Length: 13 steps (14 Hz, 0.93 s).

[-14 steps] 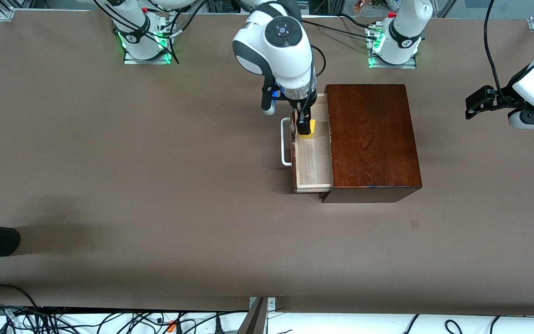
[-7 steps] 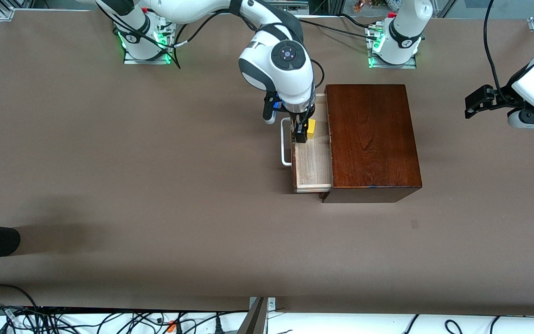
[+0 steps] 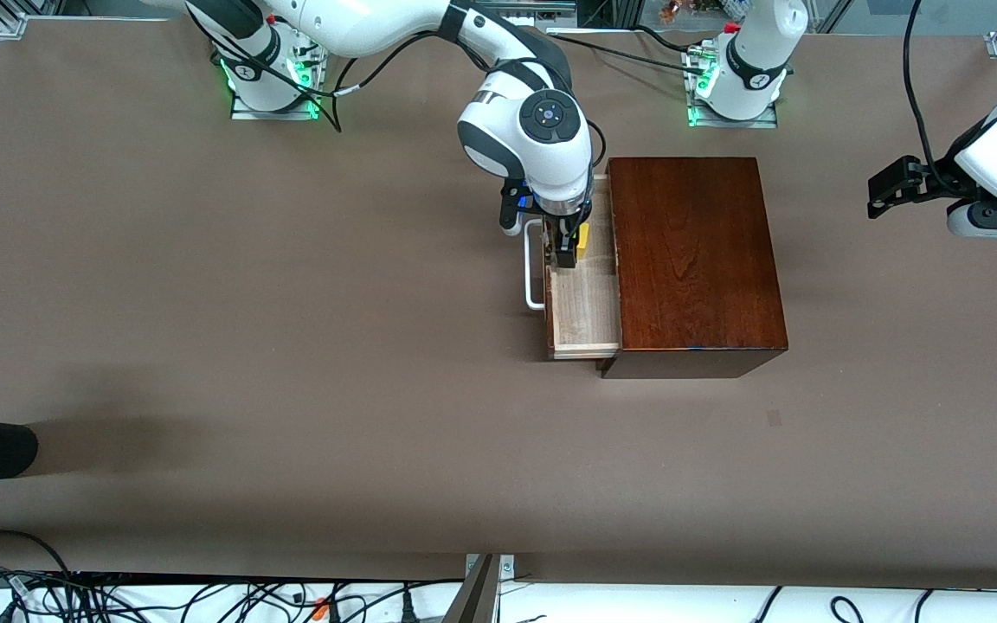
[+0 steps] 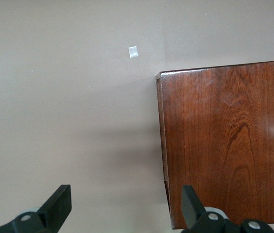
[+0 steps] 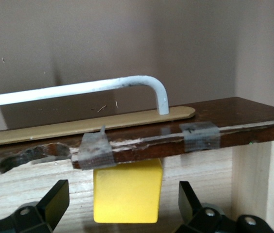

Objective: Open drawer, take yellow block, close drawer
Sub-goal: 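Lower the right gripper into the drawer and grasp the yellow cube, then lift the yellow cube out with the right gripper while the left gripper reaches the drawer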

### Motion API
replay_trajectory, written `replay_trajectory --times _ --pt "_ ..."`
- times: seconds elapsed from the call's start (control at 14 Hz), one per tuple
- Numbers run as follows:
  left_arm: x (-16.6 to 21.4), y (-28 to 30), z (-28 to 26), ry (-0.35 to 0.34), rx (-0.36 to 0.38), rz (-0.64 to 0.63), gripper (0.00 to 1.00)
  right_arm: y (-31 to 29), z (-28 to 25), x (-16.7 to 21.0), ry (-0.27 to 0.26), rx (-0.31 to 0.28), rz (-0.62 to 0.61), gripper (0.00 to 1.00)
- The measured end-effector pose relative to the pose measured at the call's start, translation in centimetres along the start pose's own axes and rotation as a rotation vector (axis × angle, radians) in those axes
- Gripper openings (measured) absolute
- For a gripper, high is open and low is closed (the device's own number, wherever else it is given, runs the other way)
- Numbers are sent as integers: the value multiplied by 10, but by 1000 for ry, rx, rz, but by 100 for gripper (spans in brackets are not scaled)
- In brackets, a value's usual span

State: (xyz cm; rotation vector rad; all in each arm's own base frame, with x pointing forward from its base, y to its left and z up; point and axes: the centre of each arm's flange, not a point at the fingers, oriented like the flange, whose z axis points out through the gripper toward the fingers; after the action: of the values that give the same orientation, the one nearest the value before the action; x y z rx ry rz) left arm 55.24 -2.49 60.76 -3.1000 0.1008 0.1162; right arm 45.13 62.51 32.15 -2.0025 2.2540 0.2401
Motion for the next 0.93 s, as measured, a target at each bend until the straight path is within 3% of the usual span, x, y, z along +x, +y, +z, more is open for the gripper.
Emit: replay_trajectory --times 0.14,0.21,0.43,0.79,0.93 --pt "0 1 -2 3 0 2 100 -1 1 0 0 1 1 99" --pt "-1 1 -2 4 0 2 100 -1 2 1 1 1 1 92" --pt "-1 1 -2 3 0 2 100 -1 6 2 5 0 1 56" --pt "-1 1 -2 2 0 3 100 -6 -4 2 11 5 5 55" --pt "-1 2 -3 2 0 3 100 -8 -34 -3 16 12 7 55"
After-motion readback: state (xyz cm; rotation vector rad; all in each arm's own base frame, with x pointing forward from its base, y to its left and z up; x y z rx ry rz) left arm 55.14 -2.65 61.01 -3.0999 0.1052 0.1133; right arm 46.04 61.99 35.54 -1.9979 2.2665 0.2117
